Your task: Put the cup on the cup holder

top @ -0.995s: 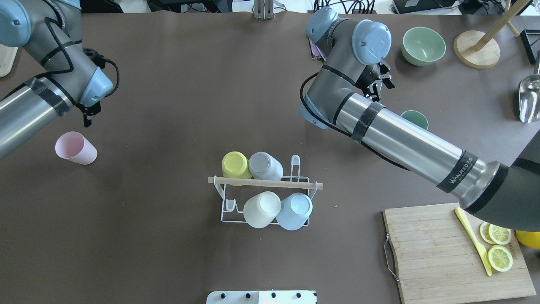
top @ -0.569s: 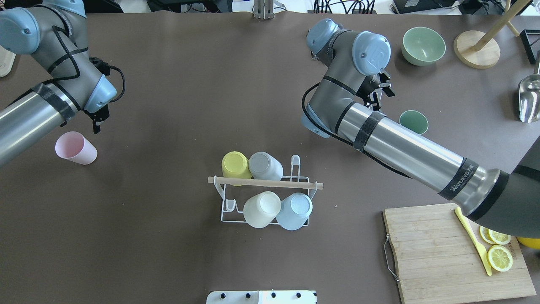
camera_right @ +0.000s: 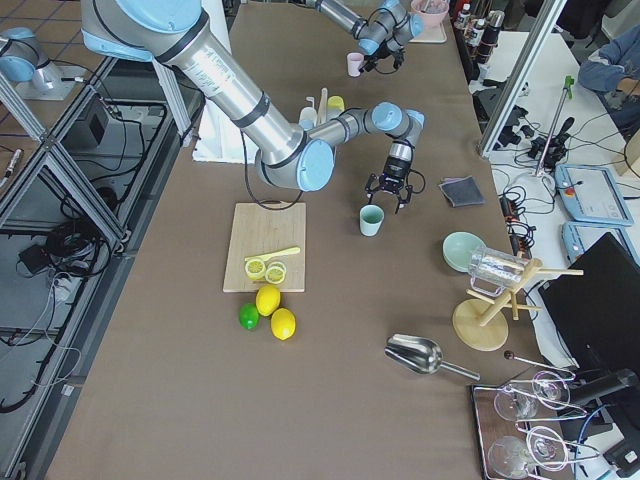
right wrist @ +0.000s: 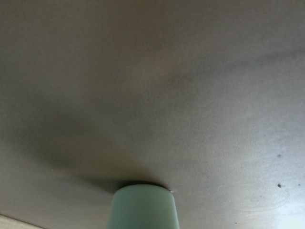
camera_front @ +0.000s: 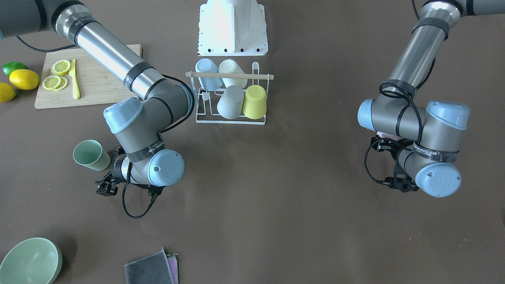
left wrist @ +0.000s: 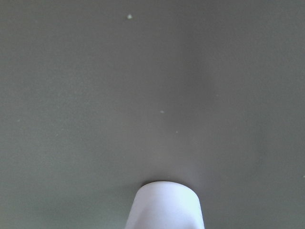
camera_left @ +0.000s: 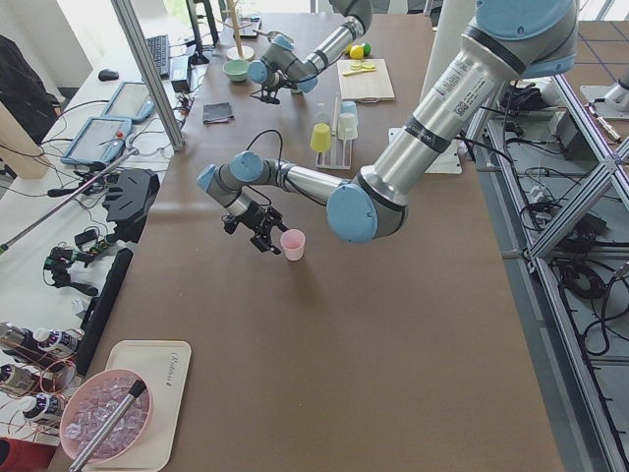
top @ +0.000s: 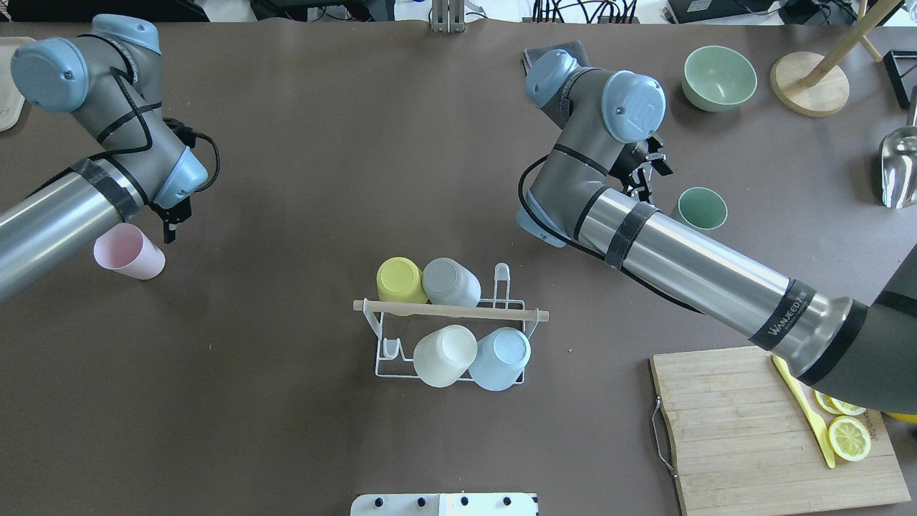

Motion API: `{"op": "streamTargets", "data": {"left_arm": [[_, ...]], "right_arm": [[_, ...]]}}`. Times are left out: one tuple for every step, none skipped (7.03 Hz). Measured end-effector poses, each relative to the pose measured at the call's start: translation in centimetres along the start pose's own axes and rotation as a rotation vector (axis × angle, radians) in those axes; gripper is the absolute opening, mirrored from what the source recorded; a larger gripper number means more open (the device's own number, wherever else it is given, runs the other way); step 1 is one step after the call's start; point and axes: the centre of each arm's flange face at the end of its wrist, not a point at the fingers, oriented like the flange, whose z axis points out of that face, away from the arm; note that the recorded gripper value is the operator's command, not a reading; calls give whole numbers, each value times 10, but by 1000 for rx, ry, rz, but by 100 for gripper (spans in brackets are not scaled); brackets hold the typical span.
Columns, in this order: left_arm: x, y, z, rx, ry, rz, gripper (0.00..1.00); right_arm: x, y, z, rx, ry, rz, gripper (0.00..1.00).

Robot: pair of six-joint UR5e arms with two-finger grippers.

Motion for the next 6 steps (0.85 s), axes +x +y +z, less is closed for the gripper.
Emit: {"op": "streamTargets", "data": {"left_arm": [[-2, -3, 6, -13, 1, 8, 97], [-4, -7, 12, -29, 1, 17, 97], [-3, -9, 18, -42, 5, 19, 97], [-3, -12, 22, -50, 14, 16, 97], [-3, -13, 23, -54, 24, 14, 97], [-1, -14, 25, -59, 30, 19, 97]], "right_arm": [[-2, -1, 2, -4, 1, -21, 100], [-5, -3, 5, -9, 1, -35, 100], [-8, -4, 8, -15, 3, -47, 100], [-11, -3, 11, -24, 5, -61, 100], [-14, -1, 12, -36, 2, -70, 100], [-19, 1, 13, -46, -1, -75, 100]]}}
